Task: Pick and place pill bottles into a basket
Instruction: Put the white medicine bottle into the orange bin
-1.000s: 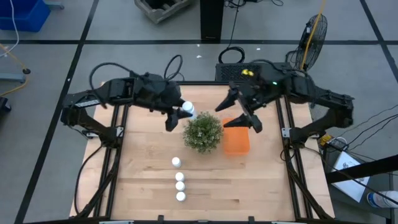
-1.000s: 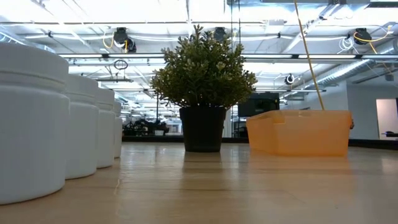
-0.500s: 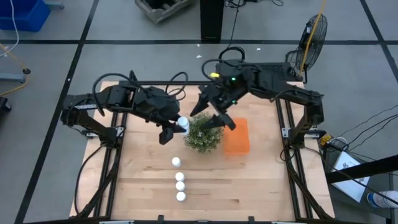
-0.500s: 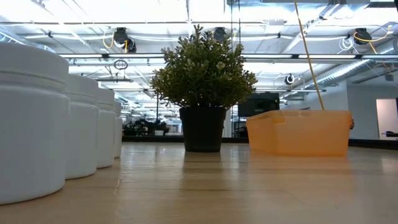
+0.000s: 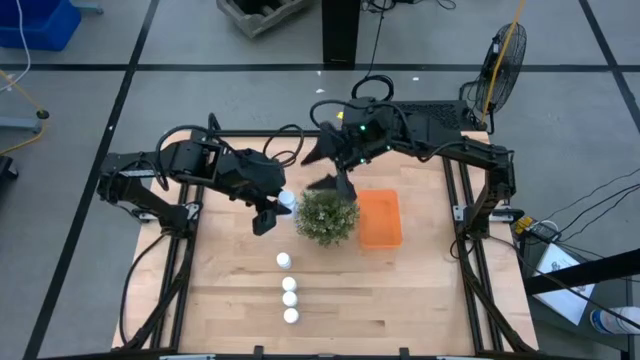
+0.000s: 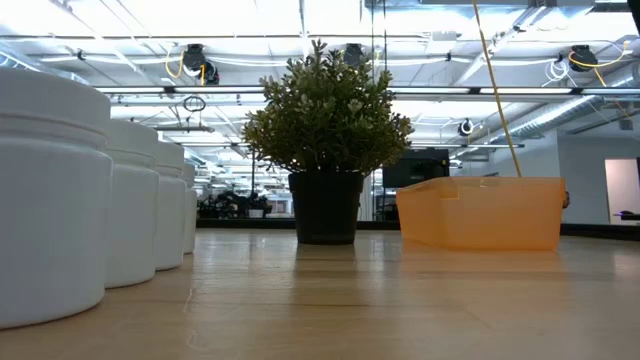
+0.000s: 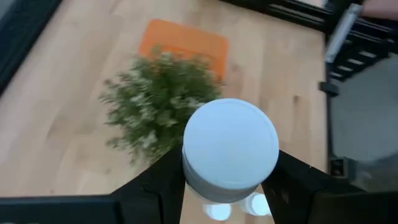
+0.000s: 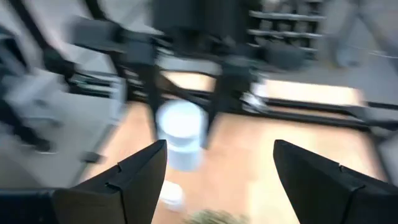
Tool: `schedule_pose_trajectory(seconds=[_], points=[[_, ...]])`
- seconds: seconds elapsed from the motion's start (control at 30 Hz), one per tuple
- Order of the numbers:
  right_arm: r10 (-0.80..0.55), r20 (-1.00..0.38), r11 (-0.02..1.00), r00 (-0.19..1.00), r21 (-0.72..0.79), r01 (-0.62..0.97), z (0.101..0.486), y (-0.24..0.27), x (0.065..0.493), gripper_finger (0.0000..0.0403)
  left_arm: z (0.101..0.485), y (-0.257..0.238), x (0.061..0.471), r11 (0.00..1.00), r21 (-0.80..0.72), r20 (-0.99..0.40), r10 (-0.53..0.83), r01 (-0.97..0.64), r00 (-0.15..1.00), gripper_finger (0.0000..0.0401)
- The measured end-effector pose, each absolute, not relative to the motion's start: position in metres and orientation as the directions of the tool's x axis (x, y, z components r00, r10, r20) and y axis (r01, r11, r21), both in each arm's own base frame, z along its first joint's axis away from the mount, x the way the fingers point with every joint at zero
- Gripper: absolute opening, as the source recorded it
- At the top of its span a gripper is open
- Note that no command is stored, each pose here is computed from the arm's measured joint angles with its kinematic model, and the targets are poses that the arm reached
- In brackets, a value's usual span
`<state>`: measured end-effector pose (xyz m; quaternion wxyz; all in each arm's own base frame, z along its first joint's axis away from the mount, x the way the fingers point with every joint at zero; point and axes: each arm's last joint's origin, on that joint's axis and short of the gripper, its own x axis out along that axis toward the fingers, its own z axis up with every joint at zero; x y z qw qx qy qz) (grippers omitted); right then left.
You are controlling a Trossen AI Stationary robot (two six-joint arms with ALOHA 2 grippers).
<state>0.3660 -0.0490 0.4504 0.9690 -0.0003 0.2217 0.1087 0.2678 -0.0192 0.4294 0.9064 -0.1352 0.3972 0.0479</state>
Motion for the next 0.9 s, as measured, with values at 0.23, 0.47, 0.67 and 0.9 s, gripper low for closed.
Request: schedule_pose_trajectory(seconds=[0.23,0.47,0.67,0.9], points=[[0.064,-0.414,0.994,0.908,-0.051,-0.094,0.464,-0.060,0.350,0.0286,0.428,-0.003,0.267,0.952,-0.139,-0.744,0.082,-0.273,0.663,0.0179],[0.068,-0.411,0.993,0.909,-0.056,-0.100,0.464,-0.058,0.351,0.0298,0.421,0.013,0.272,0.962,-0.103,-0.777,0.082,-0.254,0.625,0.0179],[0.085,-0.410,0.992,0.908,-0.048,-0.115,0.458,-0.053,0.355,0.0297,0.418,0.019,0.277,0.972,-0.088,-0.779,0.070,-0.218,0.623,0.0179],[0.101,-0.432,0.993,0.896,-0.009,-0.116,0.433,-0.050,0.368,0.0295,0.420,0.023,0.277,0.969,-0.093,-0.765,0.078,-0.230,0.639,0.0179]])
